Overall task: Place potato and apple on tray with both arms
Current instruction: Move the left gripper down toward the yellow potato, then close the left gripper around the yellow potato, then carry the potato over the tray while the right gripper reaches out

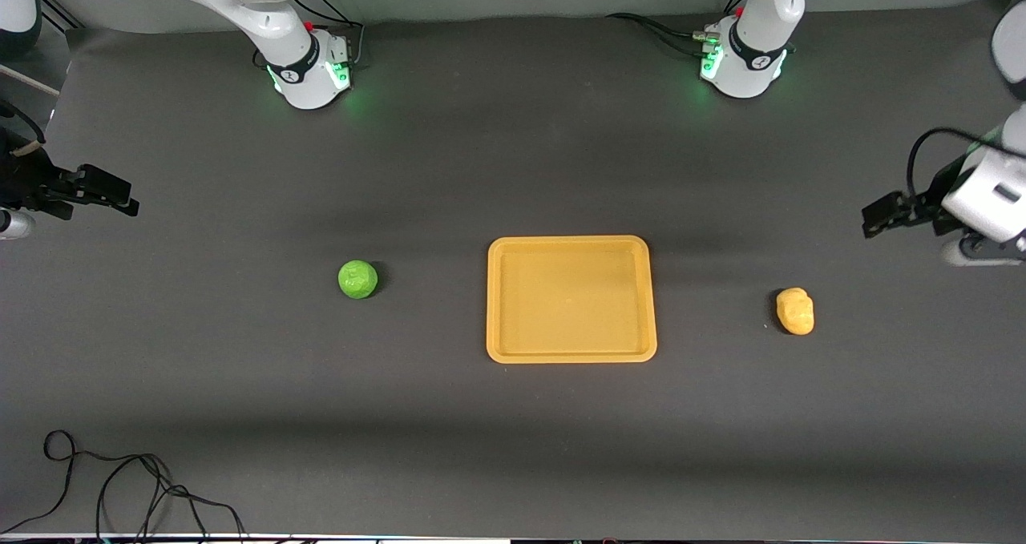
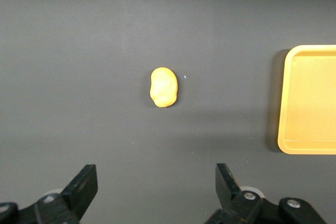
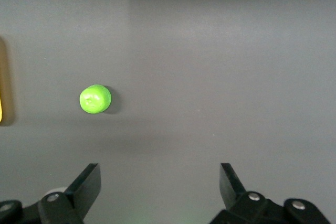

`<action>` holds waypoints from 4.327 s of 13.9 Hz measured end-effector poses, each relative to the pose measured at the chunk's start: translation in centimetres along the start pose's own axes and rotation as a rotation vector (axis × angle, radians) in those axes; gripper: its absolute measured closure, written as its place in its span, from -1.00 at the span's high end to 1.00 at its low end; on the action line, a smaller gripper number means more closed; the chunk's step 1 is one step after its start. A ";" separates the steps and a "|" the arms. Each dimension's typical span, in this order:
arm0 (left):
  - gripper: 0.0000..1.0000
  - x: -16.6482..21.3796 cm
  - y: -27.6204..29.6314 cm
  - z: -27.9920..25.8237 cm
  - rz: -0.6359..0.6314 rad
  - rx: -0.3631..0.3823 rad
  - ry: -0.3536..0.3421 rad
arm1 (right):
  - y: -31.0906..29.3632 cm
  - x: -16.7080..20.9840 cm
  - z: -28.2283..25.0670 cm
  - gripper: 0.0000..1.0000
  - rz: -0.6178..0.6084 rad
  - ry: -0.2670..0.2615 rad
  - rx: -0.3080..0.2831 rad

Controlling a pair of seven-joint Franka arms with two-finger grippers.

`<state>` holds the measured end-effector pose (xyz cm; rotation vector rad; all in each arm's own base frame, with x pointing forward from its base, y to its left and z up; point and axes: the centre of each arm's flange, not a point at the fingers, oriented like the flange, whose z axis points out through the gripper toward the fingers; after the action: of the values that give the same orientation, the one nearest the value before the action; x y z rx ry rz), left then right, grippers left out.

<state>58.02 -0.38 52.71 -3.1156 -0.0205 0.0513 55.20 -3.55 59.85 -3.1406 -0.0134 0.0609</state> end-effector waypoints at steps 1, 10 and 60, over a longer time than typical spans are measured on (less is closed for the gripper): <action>1.00 0.9 0.1 1.6 0.002 0.000 -0.008 | 0.0 0.0 0.0 1.00 0.000 0.000 0.000; 1.00 4.7 1.6 19.2 0.062 0.047 -0.006 | 0.0 0.1 0.1 1.00 0.000 -0.001 0.000; 0.24 0.5 29.8 25.2 0.116 -0.096 0.036 | -0.9 0.5 0.2 1.00 -0.015 -0.002 0.004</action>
<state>58.02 -29.53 26.72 -3.2097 0.1637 -0.0038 55.71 -2.68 59.59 -3.1364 -0.0366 0.0633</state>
